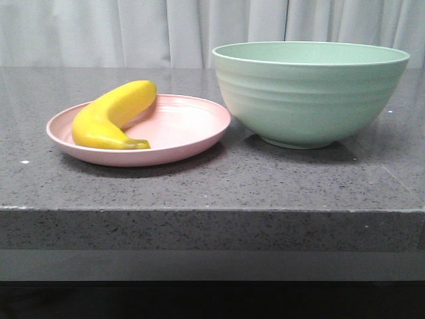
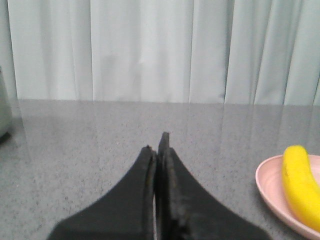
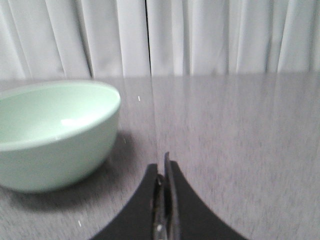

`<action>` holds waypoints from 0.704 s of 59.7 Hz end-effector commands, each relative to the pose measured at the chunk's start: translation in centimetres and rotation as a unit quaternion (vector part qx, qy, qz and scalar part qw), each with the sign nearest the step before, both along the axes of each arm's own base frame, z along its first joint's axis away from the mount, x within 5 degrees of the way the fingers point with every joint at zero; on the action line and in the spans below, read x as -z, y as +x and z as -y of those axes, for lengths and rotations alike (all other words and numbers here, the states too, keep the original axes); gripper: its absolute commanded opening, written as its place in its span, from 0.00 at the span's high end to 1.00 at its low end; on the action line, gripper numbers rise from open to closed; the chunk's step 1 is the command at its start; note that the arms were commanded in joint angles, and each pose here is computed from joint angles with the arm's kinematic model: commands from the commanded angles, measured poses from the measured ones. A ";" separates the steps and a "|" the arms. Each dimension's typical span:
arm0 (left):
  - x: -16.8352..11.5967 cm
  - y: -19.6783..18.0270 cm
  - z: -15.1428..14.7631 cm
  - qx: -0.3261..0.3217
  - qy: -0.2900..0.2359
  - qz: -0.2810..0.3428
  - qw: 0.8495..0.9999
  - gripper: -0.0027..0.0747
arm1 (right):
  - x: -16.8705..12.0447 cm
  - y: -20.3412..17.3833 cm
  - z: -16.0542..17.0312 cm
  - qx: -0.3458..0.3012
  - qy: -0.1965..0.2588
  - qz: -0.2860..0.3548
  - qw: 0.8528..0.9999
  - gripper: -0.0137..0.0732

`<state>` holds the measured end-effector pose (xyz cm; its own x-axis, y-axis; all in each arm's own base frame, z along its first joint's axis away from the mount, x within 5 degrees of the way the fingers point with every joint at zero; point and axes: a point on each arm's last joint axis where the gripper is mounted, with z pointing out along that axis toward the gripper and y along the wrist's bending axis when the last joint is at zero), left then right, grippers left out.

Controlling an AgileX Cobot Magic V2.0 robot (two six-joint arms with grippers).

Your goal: Transfer banana from pink plate to green bowl

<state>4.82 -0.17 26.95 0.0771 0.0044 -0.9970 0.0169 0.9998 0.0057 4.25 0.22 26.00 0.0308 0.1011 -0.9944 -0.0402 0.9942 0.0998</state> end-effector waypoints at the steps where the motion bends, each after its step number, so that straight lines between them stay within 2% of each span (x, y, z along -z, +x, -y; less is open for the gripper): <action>1: -3.8 0.6 0.0 -0.002 -0.002 0.015 1.000 0.99 | -4.0 -0.1 0.0 0.004 -0.008 0.028 1.000 0.94; 12: -6.0 3.7 0.0 0.000 -0.001 -0.053 0.999 0.99 | -7.4 1.6 0.1 0.007 -0.027 0.009 1.000 0.94; 23: -6.2 4.6 0.0 0.001 -0.004 -0.066 0.998 0.99 | -7.5 2.2 0.0 0.007 -0.027 -0.001 1.000 0.94; 27: -6.2 4.6 0.0 0.002 -0.012 -0.064 0.998 0.94 | -7.5 2.2 0.0 0.007 -0.027 -0.003 1.000 0.93; 29: -6.2 4.6 0.0 0.002 -0.012 -0.064 0.998 0.90 | -7.5 2.2 0.0 0.007 -0.027 -0.003 1.000 0.90; 33: -6.1 4.7 0.0 0.002 -0.012 -0.067 0.998 0.72 | -7.5 2.2 0.0 0.007 -0.027 -0.003 1.000 0.81; 38: -6.1 4.7 0.0 0.003 -0.012 -0.069 0.998 0.43 | -7.5 2.2 0.0 0.007 -0.027 -0.005 1.000 0.60; 42: -6.1 4.7 0.0 0.003 -0.012 -0.069 0.998 0.25 | -7.4 2.2 0.0 0.006 -0.028 -0.011 1.000 0.42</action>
<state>9.35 -0.28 31.28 -0.1518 0.0003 -0.9884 0.0301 0.9995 -0.0043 6.41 0.24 31.81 -0.0656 0.0678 -0.9955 -0.0293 0.9971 0.0698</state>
